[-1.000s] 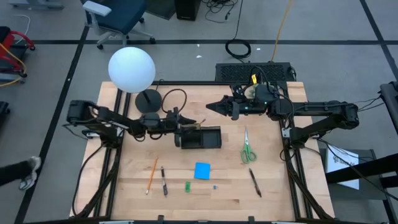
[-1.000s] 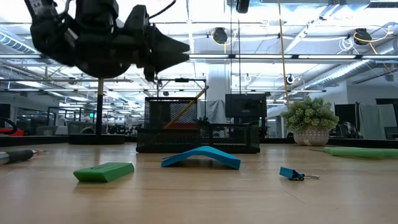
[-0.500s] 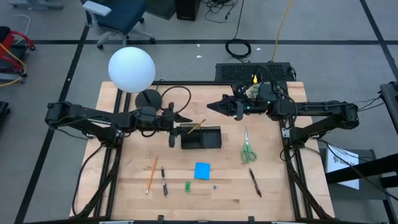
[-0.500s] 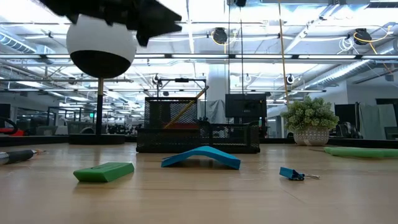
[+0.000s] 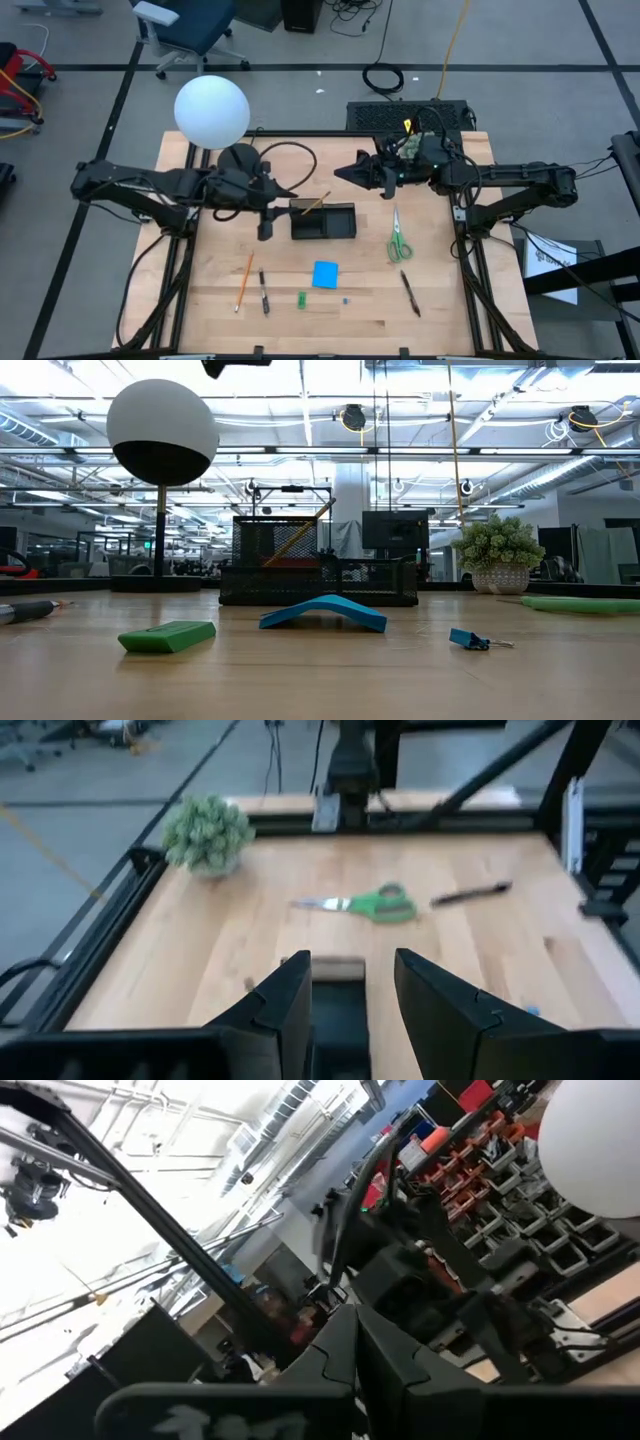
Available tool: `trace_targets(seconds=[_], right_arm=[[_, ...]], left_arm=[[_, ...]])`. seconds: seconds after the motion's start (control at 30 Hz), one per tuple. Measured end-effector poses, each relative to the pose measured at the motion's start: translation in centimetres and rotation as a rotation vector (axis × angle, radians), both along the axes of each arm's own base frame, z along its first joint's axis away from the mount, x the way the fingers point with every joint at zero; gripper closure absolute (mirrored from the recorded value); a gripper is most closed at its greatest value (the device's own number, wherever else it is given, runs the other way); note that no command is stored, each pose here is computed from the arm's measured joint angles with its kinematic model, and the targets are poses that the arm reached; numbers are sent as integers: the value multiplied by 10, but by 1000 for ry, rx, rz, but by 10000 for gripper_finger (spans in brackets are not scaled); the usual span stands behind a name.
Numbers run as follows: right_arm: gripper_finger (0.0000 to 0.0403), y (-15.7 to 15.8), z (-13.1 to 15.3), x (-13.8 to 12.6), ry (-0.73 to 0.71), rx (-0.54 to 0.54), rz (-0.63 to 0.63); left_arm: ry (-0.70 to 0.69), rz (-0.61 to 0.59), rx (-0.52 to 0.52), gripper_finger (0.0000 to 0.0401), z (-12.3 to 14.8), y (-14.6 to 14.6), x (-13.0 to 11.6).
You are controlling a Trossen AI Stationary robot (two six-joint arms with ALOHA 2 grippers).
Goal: Pick and place office supplies into organizer
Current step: Put the orange pencil into the black desk organizer
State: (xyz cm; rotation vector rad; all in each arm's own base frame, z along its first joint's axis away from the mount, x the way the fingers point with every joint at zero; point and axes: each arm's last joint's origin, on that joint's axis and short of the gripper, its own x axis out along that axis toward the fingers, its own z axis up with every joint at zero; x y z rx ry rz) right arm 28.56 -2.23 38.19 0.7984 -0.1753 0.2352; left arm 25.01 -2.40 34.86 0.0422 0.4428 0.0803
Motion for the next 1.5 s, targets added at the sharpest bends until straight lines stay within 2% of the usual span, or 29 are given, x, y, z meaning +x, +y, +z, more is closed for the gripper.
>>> trace_targets(seconds=[0.17, 0.37, 0.5, 0.67, 0.77, 1.2, 1.5], right_arm=[[403, -1, -1, 0, 4, -26, -11], [403, -1, -1, 0, 5, -20, -10], [403, 0, -1, 0, 3, -20, -8], [403, 0, -1, 0, 9, 19, 2], [403, 0, -1, 0, 11, 27, 3], [403, 0, -1, 0, 12, 30, 3], [403, 0, -1, 0, 12, 30, 3]], left_arm=[[33, 15, -28, 256, 14, -8, -7], [59, -36, -158, 256, 12, -21, -10], [155, -60, -231, 256, 4, -35, -17], [300, -123, -235, 256, -6, -57, -33], [329, -125, -231, 256, -8, -68, -40], [341, 41, -335, 256, -12, -90, -58], [379, 245, -426, 256, -18, -88, -67]])
